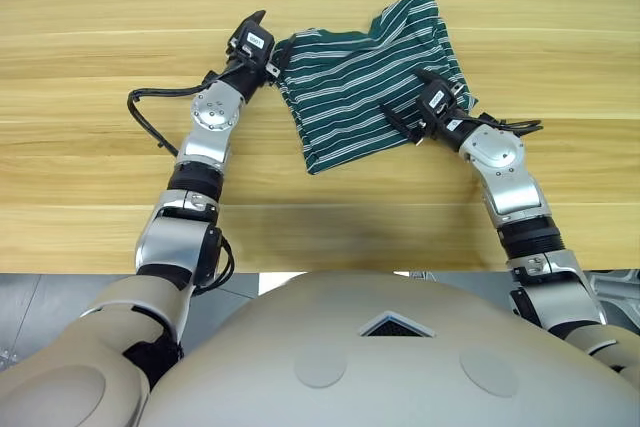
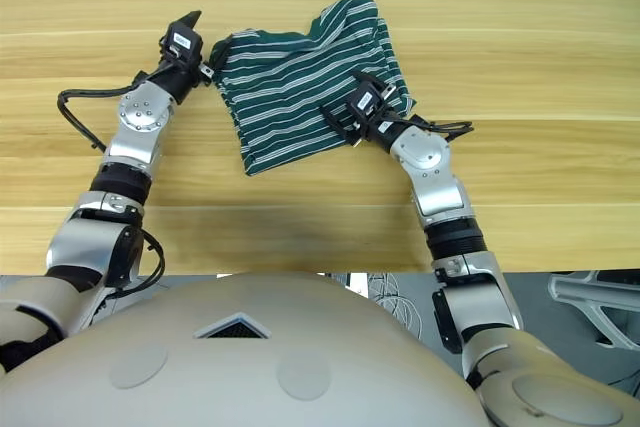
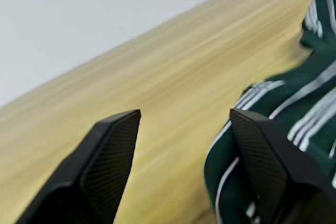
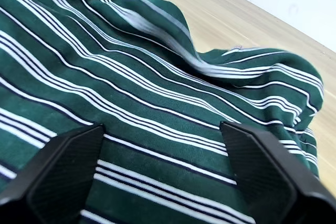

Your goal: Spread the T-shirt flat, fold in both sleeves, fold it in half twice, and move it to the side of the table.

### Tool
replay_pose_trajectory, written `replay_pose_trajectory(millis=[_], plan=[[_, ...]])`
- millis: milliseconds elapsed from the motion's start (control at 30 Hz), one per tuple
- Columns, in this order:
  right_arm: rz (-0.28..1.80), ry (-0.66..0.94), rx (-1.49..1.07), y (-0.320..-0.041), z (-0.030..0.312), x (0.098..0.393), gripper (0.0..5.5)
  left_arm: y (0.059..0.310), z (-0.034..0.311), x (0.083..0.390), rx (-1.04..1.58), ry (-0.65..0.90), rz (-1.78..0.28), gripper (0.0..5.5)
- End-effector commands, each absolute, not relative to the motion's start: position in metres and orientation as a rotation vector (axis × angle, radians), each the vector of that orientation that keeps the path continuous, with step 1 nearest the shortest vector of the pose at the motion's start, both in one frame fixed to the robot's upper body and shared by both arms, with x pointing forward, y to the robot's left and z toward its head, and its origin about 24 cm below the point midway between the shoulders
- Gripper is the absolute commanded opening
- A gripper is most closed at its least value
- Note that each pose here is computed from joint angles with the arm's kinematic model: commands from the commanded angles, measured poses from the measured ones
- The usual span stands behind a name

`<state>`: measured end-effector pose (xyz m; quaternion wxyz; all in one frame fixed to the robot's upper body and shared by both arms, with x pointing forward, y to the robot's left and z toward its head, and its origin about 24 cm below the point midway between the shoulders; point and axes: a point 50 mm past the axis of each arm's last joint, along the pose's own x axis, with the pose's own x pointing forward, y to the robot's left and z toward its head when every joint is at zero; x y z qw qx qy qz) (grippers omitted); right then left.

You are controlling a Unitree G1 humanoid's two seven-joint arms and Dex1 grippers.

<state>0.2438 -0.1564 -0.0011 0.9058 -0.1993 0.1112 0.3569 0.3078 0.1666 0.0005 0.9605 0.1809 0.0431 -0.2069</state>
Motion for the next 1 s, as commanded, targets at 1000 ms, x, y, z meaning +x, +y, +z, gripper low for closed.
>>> replay_pose_trajectory(millis=[1000], plan=[[0.731,0.376,-0.120,-0.036,-0.026,0.295,4.09,0.196,0.071,0.243,0.140,-0.270,-0.219,3.02]])
